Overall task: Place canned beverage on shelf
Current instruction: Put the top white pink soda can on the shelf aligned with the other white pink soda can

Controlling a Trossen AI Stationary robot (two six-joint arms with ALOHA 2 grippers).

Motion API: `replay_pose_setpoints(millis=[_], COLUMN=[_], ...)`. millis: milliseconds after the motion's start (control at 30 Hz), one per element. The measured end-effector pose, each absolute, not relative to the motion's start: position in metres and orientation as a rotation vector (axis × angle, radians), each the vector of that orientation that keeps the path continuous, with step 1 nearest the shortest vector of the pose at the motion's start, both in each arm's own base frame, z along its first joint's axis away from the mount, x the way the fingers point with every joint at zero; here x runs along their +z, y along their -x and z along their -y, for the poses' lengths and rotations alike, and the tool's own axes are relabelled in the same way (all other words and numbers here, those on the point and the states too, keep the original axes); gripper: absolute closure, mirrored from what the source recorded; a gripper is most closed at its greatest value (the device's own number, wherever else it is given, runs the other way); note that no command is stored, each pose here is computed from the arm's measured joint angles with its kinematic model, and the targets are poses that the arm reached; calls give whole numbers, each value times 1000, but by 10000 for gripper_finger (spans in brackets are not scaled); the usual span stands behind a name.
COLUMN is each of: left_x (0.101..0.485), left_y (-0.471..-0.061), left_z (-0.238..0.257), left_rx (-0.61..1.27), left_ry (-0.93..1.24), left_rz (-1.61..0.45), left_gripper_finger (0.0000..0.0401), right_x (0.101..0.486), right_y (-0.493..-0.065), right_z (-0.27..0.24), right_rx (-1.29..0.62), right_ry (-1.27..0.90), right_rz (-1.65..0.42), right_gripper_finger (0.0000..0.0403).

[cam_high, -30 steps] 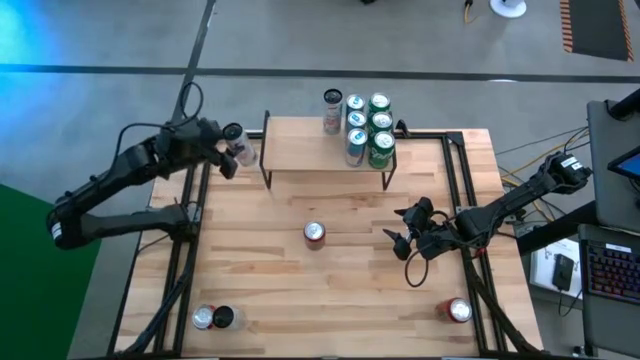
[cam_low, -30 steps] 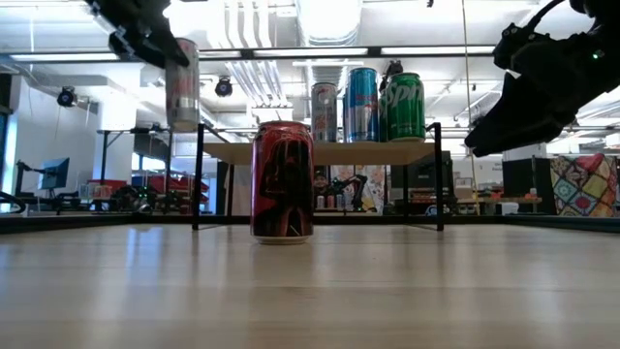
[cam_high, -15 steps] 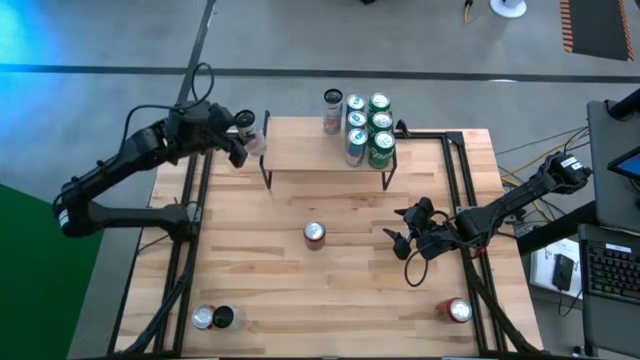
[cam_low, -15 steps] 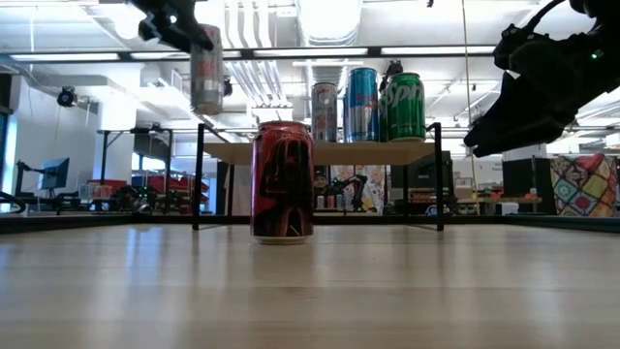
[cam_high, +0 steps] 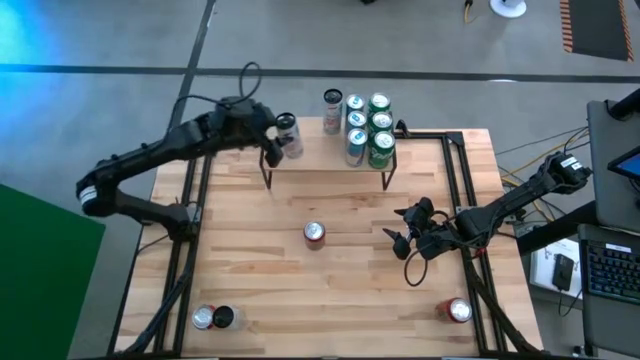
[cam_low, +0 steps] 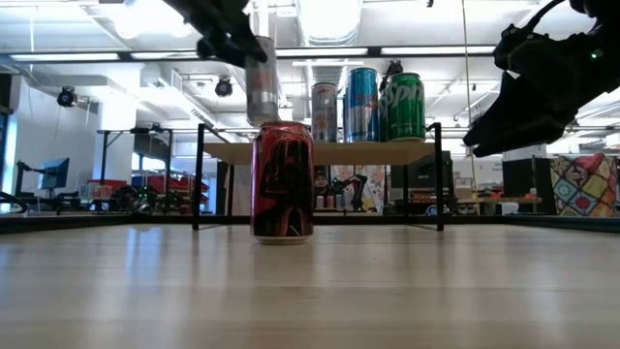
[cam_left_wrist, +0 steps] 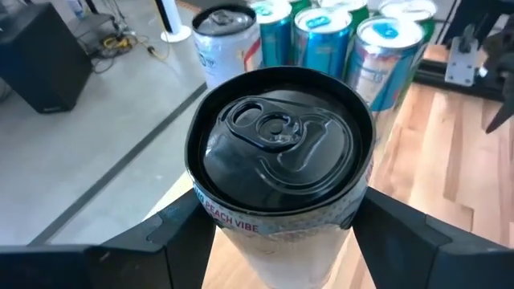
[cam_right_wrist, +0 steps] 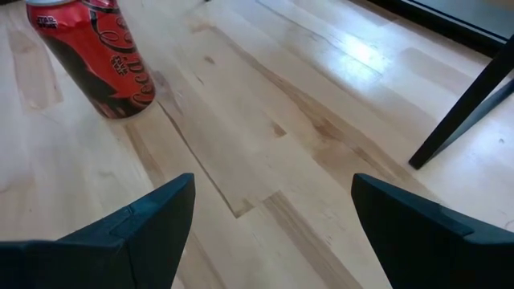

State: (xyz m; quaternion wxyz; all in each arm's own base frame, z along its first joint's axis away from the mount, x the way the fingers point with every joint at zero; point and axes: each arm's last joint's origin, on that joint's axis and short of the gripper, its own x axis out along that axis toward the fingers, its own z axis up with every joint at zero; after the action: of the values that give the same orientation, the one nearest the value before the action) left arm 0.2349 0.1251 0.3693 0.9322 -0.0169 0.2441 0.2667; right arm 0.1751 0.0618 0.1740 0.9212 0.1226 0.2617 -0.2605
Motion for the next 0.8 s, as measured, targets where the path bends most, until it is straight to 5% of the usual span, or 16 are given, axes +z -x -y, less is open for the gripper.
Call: replay_pose_setpoints(millis=[800], left_x=[358], left_y=[-338], left_z=[-157], left_rx=[454], left_ry=[-6], left_rz=[-527], left_gripper_finger=[156], right_x=[174], right_y=[-176], right_z=[-62], right_rx=[-537], right_ry=[-269], right_rz=[-529], right_gripper_finger=[78])
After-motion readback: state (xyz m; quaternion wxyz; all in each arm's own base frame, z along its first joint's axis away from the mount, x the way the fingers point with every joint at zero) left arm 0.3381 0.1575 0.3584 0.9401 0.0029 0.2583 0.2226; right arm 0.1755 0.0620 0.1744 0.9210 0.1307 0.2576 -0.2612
